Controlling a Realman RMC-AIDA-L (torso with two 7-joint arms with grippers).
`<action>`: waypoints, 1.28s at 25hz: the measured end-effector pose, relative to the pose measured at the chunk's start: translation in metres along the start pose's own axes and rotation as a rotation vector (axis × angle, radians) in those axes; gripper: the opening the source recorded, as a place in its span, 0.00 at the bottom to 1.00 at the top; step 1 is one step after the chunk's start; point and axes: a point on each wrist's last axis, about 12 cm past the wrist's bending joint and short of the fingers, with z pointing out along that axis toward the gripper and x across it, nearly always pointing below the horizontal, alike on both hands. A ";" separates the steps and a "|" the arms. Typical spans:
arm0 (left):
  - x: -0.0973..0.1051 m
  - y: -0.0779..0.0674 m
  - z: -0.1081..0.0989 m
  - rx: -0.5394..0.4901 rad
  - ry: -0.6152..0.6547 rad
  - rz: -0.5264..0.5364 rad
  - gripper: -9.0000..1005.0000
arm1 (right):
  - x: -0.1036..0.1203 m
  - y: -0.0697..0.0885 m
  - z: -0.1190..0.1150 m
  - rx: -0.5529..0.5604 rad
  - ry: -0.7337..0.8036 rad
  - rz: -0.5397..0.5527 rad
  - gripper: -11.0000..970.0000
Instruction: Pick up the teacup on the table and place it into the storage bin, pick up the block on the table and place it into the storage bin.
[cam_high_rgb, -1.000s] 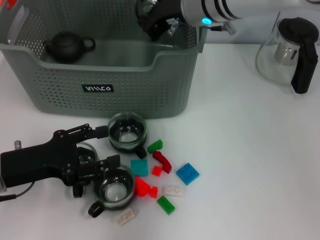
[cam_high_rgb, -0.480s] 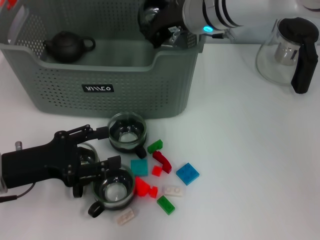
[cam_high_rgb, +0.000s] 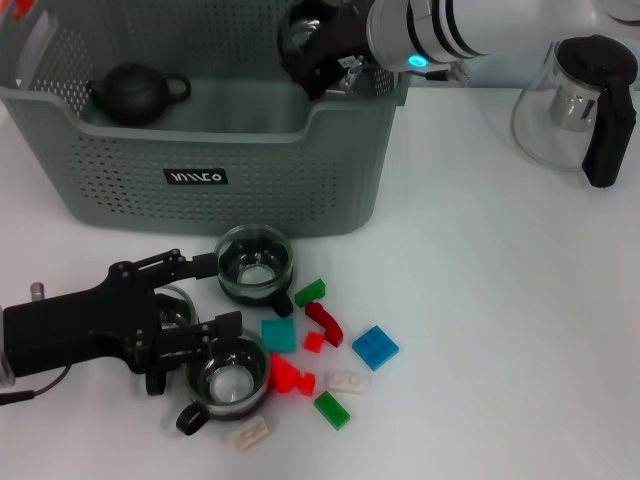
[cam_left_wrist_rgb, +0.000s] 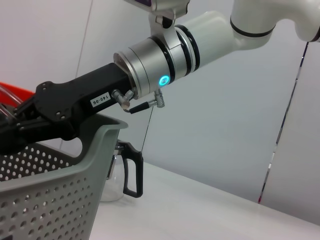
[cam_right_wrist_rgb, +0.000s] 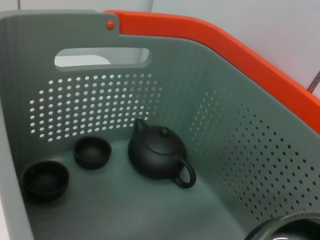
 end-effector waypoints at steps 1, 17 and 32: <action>0.000 0.000 0.000 0.000 -0.001 0.000 0.84 | 0.000 0.000 0.000 0.000 0.000 0.002 0.08; 0.001 -0.001 0.000 -0.003 -0.004 -0.005 0.84 | -0.001 -0.001 -0.006 -0.029 -0.003 0.032 0.40; 0.001 -0.001 0.000 -0.001 -0.007 -0.005 0.84 | -0.013 -0.014 -0.060 -0.025 -0.164 0.098 0.75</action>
